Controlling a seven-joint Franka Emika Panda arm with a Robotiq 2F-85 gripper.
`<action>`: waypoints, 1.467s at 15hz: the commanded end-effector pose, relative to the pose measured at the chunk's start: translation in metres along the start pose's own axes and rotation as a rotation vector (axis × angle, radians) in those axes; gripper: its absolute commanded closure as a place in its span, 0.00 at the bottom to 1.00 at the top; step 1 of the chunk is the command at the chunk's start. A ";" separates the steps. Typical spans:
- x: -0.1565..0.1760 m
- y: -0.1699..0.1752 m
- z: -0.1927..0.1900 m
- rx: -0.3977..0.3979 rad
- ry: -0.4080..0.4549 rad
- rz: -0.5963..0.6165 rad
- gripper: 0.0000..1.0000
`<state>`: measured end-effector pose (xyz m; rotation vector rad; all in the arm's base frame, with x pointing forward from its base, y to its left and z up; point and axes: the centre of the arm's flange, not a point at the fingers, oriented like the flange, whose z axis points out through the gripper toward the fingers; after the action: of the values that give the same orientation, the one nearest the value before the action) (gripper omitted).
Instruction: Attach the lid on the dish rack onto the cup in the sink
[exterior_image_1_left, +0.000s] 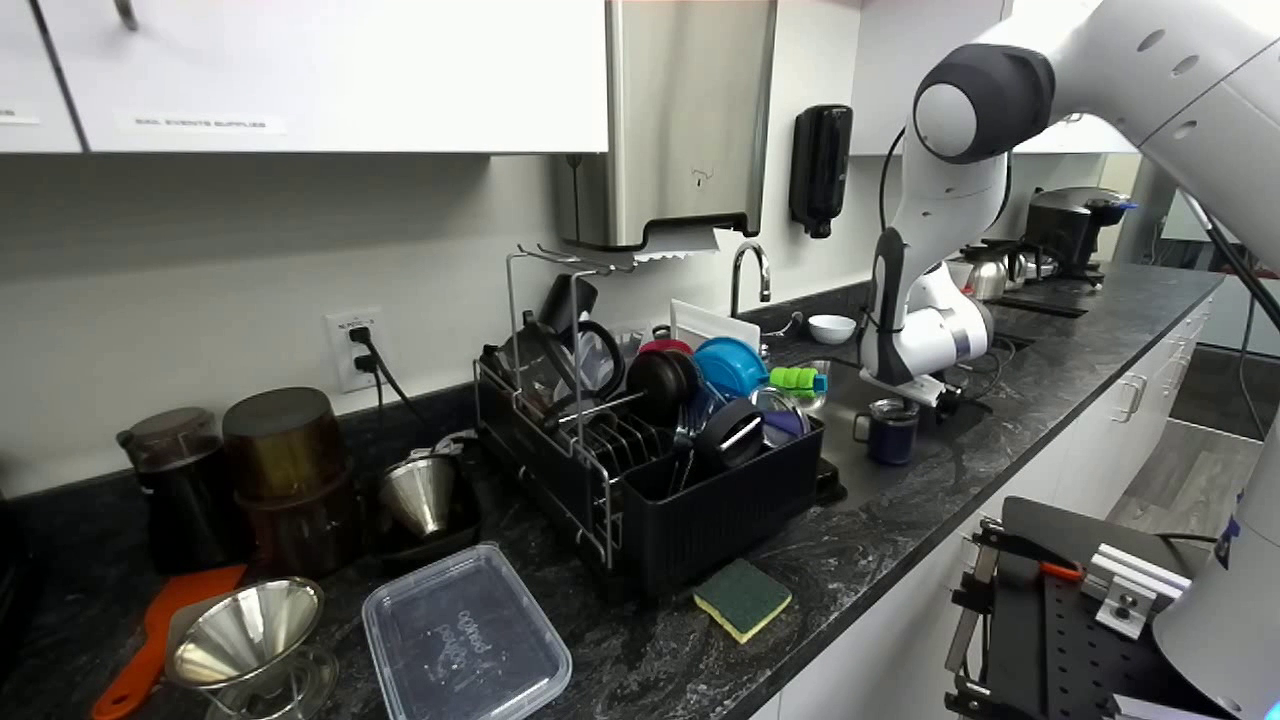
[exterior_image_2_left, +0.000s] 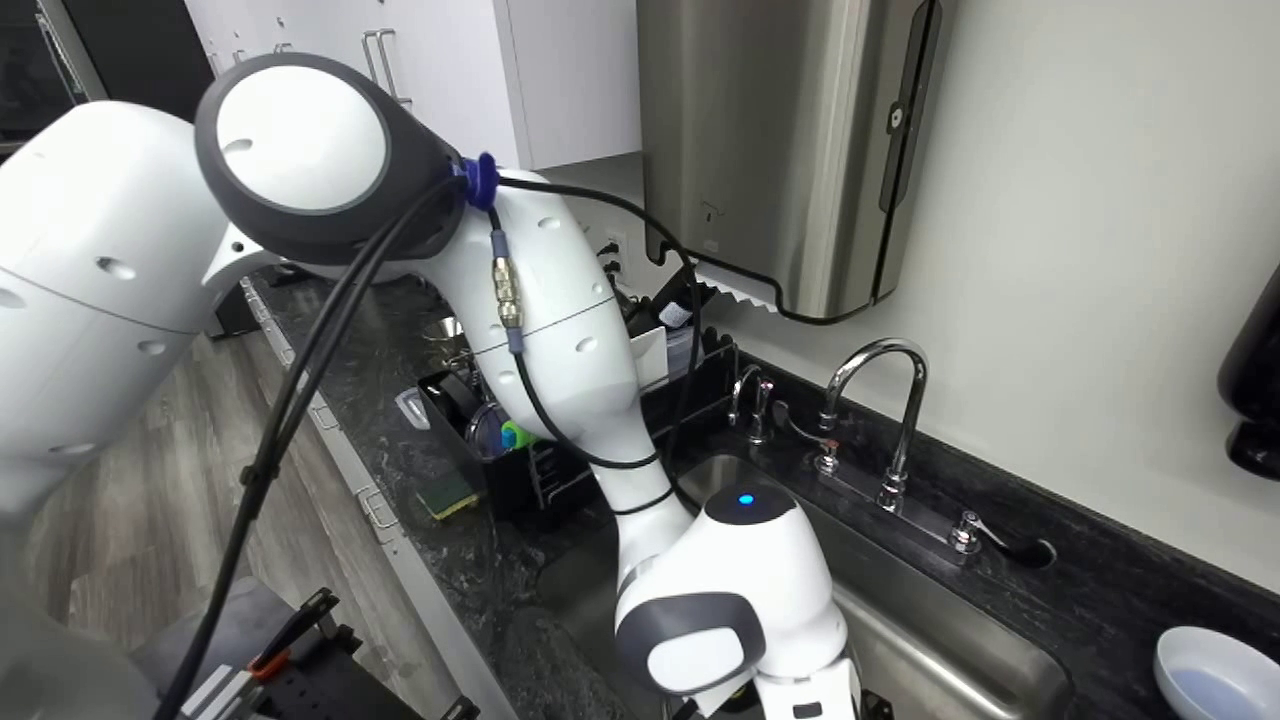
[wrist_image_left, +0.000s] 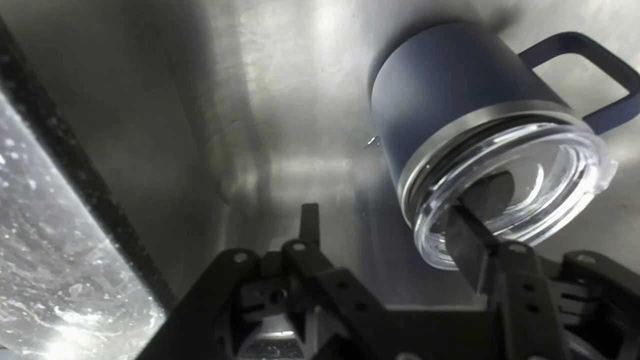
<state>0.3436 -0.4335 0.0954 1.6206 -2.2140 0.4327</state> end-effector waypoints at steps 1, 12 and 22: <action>-0.003 0.001 -0.003 0.019 0.014 -0.016 0.03; 0.004 0.000 -0.035 0.079 0.029 -0.069 0.00; 0.008 -0.042 -0.070 0.056 -0.022 -0.169 0.33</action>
<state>0.3787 -0.4206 0.1516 1.8071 -2.0937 0.4943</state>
